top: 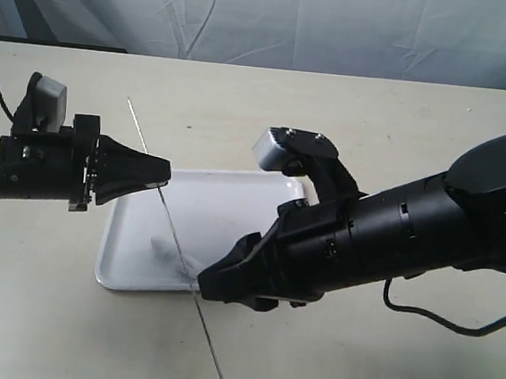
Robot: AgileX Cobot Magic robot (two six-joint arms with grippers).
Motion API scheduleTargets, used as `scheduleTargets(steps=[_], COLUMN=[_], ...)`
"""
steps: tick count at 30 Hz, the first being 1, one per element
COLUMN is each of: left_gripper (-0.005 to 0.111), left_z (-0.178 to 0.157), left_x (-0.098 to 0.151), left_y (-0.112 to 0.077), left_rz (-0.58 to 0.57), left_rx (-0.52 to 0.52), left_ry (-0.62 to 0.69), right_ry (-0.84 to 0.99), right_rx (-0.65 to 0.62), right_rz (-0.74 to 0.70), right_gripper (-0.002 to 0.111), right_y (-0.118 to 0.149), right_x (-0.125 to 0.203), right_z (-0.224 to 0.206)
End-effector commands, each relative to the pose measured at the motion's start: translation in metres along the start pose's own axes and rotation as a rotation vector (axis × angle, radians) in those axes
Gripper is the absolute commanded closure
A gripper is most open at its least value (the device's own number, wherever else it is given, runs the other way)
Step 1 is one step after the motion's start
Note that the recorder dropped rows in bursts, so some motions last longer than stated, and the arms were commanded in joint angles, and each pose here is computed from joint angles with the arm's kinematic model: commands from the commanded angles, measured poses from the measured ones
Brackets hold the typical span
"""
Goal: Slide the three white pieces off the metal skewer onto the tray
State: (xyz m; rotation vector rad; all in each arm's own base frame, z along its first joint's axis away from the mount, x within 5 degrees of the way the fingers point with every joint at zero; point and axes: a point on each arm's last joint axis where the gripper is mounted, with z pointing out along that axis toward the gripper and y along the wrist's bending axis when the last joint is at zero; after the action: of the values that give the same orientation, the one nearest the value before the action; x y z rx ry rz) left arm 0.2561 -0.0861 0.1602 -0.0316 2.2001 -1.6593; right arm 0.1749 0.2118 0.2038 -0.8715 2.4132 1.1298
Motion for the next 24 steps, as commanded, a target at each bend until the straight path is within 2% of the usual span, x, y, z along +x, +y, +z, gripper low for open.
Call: scheduleTargets(steps=[1, 9, 17, 20, 24], left_gripper=[0.107, 0.107, 0.107, 0.107, 0.107], left_z=[0.010, 0.024, 0.025, 0.025, 0.025], left_x=[0.002, 0.002, 0.001, 0.000, 0.000], left_y=[-0.011, -0.022, -0.022, -0.023, -0.023], left_rz=[0.019, 0.049, 0.048, 0.045, 0.041], left_rx=[0.032, 0.062, 0.064, 0.066, 0.068], left_ry=[0.046, 0.082, 0.077, 0.070, 0.063], right_ry=[0.033, 0.063, 0.065, 0.071, 0.079], right_rx=[0.000, 0.002, -0.001, -0.015, -0.037], right_rz=[0.017, 0.040, 0.040, 0.042, 0.047], right_gripper=[0.070, 0.070, 0.071, 0.080, 0.103], right_y=[-0.005, -0.011, -0.011, -0.010, -0.008], right_x=[0.002, 0.006, 0.006, 0.006, 0.007], right_z=[0.007, 0.015, 0.015, 0.015, 0.014])
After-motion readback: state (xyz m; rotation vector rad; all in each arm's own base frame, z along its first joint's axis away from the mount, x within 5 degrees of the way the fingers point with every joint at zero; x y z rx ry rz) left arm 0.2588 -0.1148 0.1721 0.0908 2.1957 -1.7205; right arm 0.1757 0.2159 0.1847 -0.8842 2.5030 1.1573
